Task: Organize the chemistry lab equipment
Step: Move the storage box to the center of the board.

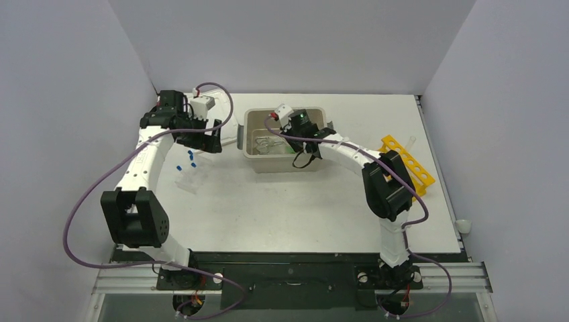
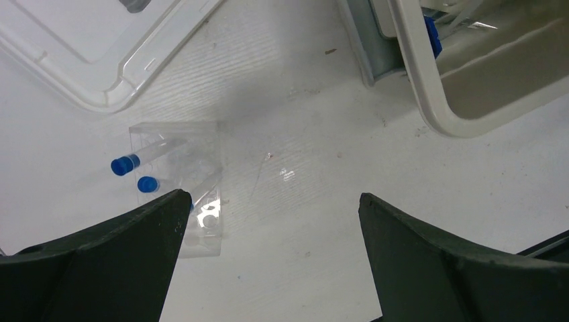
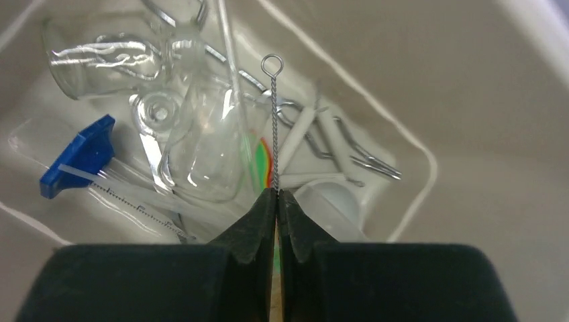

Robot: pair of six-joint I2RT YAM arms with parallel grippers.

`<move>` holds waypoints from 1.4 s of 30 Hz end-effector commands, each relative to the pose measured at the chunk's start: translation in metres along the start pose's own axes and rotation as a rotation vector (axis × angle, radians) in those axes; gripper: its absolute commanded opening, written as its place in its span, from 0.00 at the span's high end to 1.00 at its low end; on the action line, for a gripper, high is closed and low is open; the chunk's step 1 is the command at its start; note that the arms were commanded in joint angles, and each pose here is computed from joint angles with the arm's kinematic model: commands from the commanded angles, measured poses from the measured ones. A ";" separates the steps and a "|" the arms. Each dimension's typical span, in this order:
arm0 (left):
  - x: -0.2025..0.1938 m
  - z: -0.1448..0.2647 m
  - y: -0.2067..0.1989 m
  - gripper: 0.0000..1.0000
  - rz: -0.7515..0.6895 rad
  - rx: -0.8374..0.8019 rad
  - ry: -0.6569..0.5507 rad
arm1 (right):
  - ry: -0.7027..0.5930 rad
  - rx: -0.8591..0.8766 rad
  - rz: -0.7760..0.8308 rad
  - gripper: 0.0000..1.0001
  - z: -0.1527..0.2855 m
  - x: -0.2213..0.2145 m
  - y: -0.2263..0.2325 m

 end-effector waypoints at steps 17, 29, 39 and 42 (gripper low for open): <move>0.032 -0.051 -0.034 0.03 -0.120 0.038 -0.006 | 0.020 0.059 -0.333 1.00 0.066 -0.048 0.067; 0.056 -0.084 -0.014 0.03 -0.174 0.172 0.005 | -0.047 -0.136 -0.458 0.70 0.100 -0.035 0.028; 0.052 -0.135 0.010 0.01 -0.378 0.186 0.133 | -0.187 -0.174 -0.483 0.33 0.148 0.016 -0.004; 0.051 -0.146 0.016 0.00 -0.413 0.193 0.140 | -0.258 -0.181 -0.490 0.34 0.171 0.023 -0.010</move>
Point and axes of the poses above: each gripper's point midway between its finger pads, its own z axis back along the fingers, its own y axis along the line the jaws close on, x = y × z, the point moved 9 cm from there along z, back along the fingers, and after that the axes turned 11 degrees about z, right-handed, at the moved point
